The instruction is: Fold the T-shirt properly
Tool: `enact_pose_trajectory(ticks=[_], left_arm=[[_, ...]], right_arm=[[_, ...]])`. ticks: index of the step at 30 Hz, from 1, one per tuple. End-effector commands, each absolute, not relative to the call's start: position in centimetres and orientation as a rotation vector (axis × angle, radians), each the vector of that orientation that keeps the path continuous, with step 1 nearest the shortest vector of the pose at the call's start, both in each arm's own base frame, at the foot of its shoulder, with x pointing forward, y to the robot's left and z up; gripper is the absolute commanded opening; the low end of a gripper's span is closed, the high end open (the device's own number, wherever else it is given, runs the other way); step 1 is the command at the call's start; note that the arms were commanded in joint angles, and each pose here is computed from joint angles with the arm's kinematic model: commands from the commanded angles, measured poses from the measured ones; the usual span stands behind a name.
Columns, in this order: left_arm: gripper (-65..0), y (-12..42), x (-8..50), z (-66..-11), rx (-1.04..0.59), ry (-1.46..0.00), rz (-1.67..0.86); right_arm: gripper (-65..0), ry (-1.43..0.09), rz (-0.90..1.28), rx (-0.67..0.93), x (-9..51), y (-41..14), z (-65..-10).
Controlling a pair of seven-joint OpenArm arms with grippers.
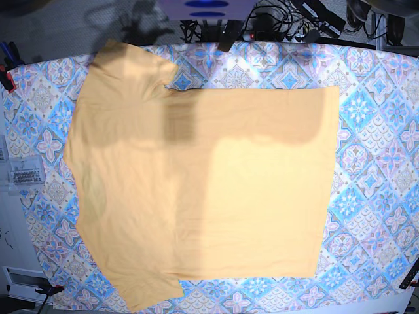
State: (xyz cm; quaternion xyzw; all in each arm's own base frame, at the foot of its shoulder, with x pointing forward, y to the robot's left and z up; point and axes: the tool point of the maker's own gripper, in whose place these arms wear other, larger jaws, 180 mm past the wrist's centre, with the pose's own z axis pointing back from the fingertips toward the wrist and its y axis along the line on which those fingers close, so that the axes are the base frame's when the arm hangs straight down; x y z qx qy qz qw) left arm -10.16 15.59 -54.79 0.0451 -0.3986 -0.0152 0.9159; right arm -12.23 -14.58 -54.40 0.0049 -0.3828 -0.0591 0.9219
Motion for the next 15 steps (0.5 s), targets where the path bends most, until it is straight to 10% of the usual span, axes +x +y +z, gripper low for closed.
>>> enact_pose_trajectory(ticks=[1, 15], left_arm=[[-65.0, 16.3, -10.6, -54.3, 0.126, -0.83, -0.014], [-64.9, 18.0, -6.7, -53.5, 0.175, -0.961, 0.002]], right_arm=[[-64.7, -0.799, -0.11, -0.003, -12.8, -15.6, -53.8], [-64.7, -0.895, -0.095, -0.001, -9.8, -16.0, -53.5]])
